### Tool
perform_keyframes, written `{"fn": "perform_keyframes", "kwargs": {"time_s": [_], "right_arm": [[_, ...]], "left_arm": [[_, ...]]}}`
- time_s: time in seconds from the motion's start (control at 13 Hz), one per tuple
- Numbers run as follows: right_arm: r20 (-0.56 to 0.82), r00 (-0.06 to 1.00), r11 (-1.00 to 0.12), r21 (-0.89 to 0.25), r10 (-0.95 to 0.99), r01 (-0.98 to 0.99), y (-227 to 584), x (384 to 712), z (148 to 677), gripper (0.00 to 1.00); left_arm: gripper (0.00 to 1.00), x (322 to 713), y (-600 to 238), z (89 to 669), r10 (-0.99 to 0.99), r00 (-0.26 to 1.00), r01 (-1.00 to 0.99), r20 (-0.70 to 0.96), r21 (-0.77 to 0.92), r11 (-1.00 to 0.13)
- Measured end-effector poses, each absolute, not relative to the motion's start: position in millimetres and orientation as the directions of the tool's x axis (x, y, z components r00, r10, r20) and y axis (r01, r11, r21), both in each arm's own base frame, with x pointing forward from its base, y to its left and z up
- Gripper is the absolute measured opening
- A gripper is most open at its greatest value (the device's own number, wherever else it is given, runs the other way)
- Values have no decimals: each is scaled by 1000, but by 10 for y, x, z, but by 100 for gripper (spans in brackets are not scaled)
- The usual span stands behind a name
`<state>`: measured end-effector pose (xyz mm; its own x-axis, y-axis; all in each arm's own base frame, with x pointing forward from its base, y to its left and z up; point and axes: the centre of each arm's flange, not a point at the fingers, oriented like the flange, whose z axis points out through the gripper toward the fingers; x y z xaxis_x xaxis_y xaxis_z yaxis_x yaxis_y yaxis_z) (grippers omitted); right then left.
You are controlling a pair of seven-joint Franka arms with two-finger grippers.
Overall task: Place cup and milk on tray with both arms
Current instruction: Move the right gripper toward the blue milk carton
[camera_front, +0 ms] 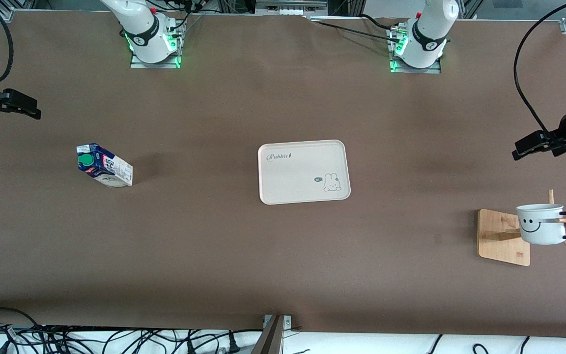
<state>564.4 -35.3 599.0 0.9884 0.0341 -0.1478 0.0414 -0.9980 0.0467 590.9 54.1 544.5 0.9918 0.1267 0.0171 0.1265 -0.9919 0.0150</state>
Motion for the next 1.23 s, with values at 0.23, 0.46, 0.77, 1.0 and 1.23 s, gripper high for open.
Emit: {"fn": "perform_keyframes", "kwargs": {"time_s": [0.23, 0.46, 0.77, 1.0, 1.23], "right_arm": [[-170, 985, -998, 50, 28, 36, -392, 5690, 5877, 100], [-215, 977, -999, 48, 2, 13, -686, 5771, 5620, 100], [-281, 960, -999, 38, -3, 8, -831, 5910, 5194, 100], [-281, 960, -999, 36, 20, 32, -723, 6010, 4930, 100], [-265, 963, -998, 36, 39, 50, -636, 6046, 4748, 100]], "left_arm": [[100, 5957, 546, 5457, 127, 991, 127, 41, 16, -992], [100, 6002, 599, 5482, 136, 988, 135, 78, 17, -991], [100, 6127, 651, 5321, 143, 985, 142, 99, 17, -990], [100, 6155, 654, 5289, 143, 984, 142, 104, 18, -990], [100, 6159, 655, 5308, 143, 984, 142, 108, 18, -990]]}}
